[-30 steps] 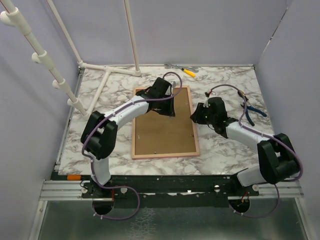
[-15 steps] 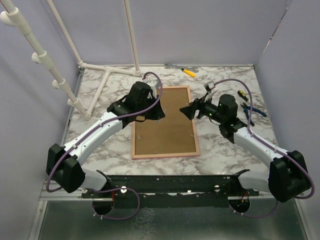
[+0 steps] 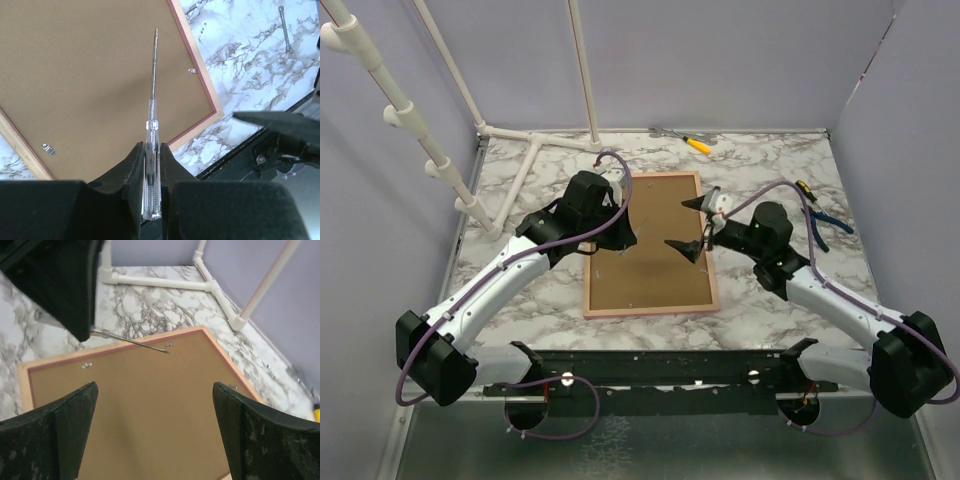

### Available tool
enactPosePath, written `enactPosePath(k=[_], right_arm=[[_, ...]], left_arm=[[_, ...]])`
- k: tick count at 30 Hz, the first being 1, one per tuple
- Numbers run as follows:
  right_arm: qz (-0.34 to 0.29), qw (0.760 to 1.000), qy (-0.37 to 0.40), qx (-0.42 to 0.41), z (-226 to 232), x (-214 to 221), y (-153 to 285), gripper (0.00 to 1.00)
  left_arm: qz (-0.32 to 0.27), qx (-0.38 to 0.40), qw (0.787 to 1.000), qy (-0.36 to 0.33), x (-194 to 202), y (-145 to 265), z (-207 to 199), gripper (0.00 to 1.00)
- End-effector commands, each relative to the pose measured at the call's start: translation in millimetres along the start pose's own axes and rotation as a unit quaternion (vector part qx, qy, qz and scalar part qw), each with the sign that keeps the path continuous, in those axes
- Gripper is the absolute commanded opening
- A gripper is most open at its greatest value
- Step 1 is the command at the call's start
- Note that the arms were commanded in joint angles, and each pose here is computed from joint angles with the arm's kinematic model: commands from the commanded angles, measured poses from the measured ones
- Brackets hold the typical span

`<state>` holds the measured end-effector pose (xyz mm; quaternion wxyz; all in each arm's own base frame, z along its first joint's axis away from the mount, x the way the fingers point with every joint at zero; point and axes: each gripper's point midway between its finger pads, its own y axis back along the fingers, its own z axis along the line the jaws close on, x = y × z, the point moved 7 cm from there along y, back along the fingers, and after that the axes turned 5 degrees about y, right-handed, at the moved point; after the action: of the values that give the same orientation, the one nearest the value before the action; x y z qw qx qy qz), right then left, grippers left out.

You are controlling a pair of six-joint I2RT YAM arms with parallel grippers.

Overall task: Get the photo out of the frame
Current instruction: Adjust the screwdriver.

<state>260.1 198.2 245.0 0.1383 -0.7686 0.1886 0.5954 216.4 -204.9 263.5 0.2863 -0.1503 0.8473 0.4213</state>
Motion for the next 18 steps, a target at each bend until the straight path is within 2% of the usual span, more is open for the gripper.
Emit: enactPosePath(k=[1, 8, 14, 18], right_arm=[[0.022, 0.976, 0.213, -0.041, 20, 2, -14, 0.99], [0.034, 0.941, 0.331, -0.064, 41, 1, -33, 0.92], [0.063, 0.929, 0.353, -0.093, 45, 7, -41, 0.78], [0.076, 0.926, 0.357, -0.094, 43, 13, -46, 0.69]], left_arm=[[0.013, 0.001, 1.0, -0.01, 7, 6, 3, 0.0], [0.04, 0.032, 0.999, -0.018, 12, 8, -3, 0.0], [0.068, 0.071, 0.995, -0.019, 19, 9, -9, 0.0], [0.069, 0.071, 0.995, -0.019, 20, 8, -9, 0.0]])
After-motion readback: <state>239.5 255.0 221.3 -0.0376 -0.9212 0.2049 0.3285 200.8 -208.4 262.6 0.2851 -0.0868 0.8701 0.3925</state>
